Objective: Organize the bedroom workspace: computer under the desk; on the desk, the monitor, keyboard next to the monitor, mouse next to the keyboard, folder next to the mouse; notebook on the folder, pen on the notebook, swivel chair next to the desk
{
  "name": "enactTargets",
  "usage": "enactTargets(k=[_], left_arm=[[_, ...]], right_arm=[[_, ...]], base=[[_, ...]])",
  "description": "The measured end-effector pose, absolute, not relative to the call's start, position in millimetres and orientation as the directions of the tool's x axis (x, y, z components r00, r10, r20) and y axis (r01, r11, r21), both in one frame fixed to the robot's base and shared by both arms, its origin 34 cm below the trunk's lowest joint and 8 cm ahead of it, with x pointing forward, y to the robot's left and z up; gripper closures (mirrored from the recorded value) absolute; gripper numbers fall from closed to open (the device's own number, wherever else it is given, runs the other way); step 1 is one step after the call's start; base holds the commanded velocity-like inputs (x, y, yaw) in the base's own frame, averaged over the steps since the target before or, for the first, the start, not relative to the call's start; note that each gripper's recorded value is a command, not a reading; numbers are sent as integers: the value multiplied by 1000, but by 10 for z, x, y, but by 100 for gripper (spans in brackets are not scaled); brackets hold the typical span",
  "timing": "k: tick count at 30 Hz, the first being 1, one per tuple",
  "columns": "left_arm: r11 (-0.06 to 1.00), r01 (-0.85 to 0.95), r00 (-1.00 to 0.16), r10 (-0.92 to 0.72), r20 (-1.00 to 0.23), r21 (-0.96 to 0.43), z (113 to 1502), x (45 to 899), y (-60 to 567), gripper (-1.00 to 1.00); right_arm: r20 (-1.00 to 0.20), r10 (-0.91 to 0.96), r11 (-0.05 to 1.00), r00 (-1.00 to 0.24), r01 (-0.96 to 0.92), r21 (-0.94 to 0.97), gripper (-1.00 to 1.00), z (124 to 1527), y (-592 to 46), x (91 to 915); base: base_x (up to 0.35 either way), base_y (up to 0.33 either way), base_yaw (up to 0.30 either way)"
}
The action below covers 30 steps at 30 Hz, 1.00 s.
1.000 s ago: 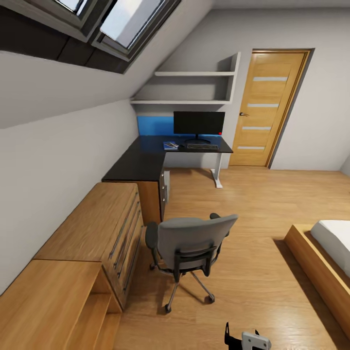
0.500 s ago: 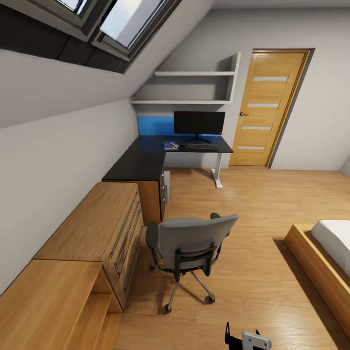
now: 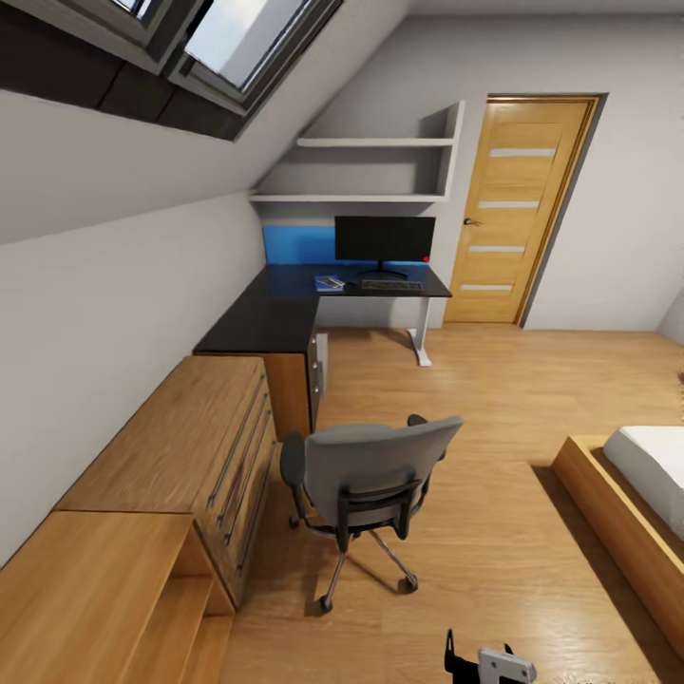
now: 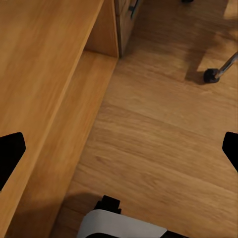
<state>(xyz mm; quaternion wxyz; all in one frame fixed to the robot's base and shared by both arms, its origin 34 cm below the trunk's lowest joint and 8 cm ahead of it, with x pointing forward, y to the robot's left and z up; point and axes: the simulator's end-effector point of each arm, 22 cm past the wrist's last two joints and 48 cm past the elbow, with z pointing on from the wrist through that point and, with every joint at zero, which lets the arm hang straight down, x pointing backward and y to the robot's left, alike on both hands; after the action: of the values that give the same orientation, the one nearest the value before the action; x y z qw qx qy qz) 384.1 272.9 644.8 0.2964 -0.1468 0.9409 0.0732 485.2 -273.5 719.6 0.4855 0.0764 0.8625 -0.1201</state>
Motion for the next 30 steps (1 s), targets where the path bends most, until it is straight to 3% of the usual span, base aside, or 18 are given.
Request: enactTargets(k=[30], left_arm=[[947,-319,-781,-244,-575,31,6183,3946,2571,-100]], right_arm=[[-859,14,959,-511,252,-134,-100,6946,-2762,4966]], base=[[0,0,-28]])
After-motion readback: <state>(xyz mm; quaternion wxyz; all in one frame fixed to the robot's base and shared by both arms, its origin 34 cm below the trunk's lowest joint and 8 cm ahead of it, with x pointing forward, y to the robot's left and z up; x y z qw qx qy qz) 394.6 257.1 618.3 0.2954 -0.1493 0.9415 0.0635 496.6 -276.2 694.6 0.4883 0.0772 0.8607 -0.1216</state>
